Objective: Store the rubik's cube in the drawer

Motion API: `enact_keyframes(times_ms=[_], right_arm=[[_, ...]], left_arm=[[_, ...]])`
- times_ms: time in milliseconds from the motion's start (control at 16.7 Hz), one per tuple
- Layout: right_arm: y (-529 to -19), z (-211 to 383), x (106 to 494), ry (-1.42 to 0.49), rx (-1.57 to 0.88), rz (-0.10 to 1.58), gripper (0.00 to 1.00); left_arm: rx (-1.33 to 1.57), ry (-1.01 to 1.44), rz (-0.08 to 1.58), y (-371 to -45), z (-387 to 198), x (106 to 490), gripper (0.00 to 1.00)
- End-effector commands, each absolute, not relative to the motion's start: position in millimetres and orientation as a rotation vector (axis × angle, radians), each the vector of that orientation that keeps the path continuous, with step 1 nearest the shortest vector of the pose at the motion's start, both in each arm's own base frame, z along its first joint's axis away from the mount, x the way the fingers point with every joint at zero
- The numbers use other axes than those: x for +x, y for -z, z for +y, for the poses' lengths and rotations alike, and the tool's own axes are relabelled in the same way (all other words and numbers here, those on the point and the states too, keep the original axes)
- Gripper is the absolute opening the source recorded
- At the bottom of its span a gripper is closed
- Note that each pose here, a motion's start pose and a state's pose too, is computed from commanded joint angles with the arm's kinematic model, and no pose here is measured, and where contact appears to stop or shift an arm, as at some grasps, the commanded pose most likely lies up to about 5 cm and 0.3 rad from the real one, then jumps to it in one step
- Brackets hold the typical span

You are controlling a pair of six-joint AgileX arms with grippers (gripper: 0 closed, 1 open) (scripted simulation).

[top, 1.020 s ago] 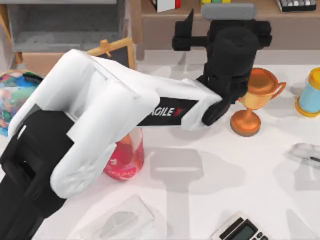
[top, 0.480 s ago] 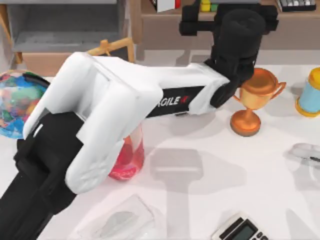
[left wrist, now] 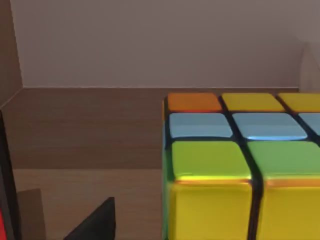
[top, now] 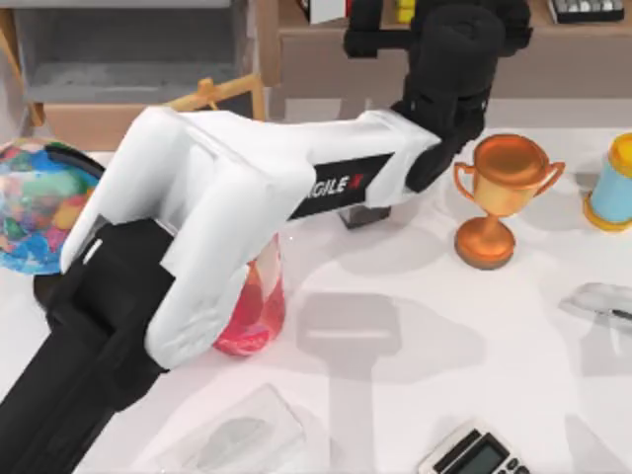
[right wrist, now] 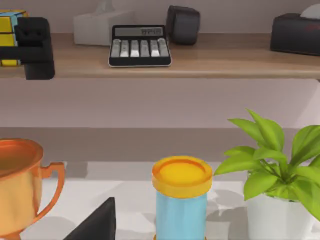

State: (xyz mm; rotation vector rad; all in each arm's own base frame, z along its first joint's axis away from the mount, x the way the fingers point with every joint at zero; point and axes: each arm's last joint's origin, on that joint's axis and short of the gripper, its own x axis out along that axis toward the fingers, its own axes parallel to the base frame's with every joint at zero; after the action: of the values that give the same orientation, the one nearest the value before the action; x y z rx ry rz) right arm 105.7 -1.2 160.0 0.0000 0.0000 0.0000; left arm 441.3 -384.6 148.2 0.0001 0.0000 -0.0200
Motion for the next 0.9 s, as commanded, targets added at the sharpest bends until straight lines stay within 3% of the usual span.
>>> enact_keyframes(times_ms=[60, 840, 900], right_arm=[[-160.0, -1.2, 105.7, 0.000, 0.000, 0.000, 1.00], [-160.0, -1.2, 105.7, 0.000, 0.000, 0.000, 1.00], [-160.0, -1.2, 105.7, 0.000, 0.000, 0.000, 1.00]], left_arm=[[0.000, 0.020, 0.000, -148.2, -384.6, 441.3, 1.00], [0.000, 0.020, 0.000, -148.2, -384.6, 441.3, 0.02], [0.000, 0.020, 0.000, -148.2, -384.6, 441.3, 0.00]])
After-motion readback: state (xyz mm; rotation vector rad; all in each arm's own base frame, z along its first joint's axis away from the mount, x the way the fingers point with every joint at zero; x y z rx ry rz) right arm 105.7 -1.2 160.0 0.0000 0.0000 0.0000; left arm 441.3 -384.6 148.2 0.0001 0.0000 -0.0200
